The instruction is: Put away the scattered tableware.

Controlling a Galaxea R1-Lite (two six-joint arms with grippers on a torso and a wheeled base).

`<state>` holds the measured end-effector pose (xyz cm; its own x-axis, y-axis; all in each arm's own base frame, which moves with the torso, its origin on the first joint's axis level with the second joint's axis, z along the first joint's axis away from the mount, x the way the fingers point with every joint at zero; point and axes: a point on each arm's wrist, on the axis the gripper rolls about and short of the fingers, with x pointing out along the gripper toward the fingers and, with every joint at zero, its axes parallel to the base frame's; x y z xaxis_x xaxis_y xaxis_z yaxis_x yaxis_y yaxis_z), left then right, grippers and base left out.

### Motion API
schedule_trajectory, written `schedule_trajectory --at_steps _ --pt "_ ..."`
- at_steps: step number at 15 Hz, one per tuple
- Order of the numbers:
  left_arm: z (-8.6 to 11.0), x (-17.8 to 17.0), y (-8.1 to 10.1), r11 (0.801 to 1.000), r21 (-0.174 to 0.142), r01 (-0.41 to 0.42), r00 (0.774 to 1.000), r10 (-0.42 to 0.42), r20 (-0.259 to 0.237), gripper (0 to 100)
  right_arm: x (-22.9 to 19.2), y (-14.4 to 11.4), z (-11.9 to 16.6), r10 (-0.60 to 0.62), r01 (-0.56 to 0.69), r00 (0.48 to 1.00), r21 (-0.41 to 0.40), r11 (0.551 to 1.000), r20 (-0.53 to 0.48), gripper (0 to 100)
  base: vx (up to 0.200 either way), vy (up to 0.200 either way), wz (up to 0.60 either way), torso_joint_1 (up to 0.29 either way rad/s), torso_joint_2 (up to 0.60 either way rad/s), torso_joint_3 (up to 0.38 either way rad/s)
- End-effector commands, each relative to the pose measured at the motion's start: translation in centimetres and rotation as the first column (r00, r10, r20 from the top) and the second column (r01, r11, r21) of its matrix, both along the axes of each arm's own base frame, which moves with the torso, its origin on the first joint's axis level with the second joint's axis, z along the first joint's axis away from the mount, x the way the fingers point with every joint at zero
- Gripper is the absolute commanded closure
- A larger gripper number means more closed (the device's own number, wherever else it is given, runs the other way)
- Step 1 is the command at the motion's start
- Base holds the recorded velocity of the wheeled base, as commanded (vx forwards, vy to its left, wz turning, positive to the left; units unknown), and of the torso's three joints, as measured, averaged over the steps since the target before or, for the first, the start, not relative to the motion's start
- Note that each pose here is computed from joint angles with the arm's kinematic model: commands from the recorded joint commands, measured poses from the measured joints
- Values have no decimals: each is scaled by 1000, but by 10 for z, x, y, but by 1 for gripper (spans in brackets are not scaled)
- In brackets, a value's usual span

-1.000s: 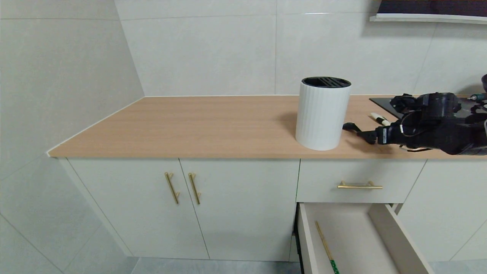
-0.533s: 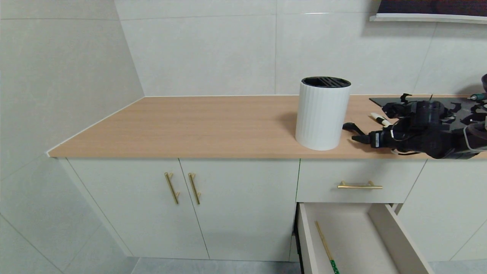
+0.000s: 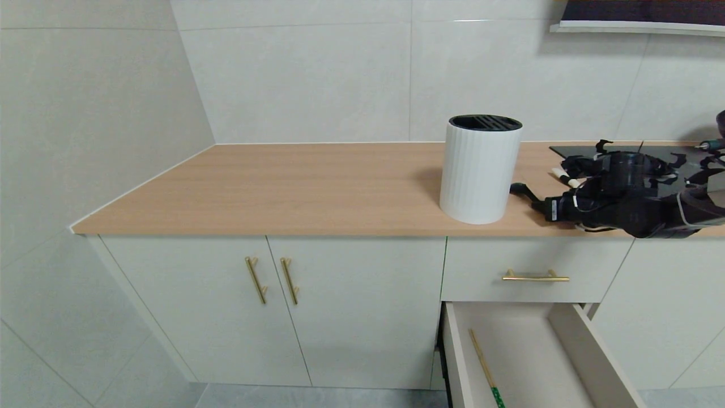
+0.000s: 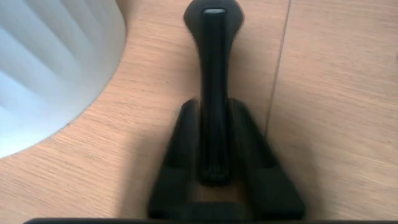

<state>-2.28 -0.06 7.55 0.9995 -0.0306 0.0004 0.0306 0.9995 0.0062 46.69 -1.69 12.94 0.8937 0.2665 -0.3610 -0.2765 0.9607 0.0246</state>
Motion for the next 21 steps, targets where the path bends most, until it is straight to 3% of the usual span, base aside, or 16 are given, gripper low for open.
schedule_trajectory --at_steps 1,5,7,13,21 --pt "0 0 0 1000 0 0 1000 0 -2 0 1 2 -4 4 -4 1000 0 1000 -14 100 0 0 0 0 0 0" --pt "0 0 0 1000 0 0 1000 0 -2 0 0 6 6 -99 99 995 -30 995 -13 100 0 0 0 0 0 0" --pt "0 0 0 1000 0 0 1000 0 0 0 -17 11 26 -134 136 988 17 991 -72 100 0 0 0 0 0 0" --pt "0 0 0 1000 0 0 1000 0 -2 0 -100 19 70 -210 237 943 75 969 -259 100 0 0 0 0 0 0" --pt "0 0 0 1000 0 0 1000 0 -2 0 -212 30 75 -152 192 941 105 976 -302 100 0 0 0 0 0 0"
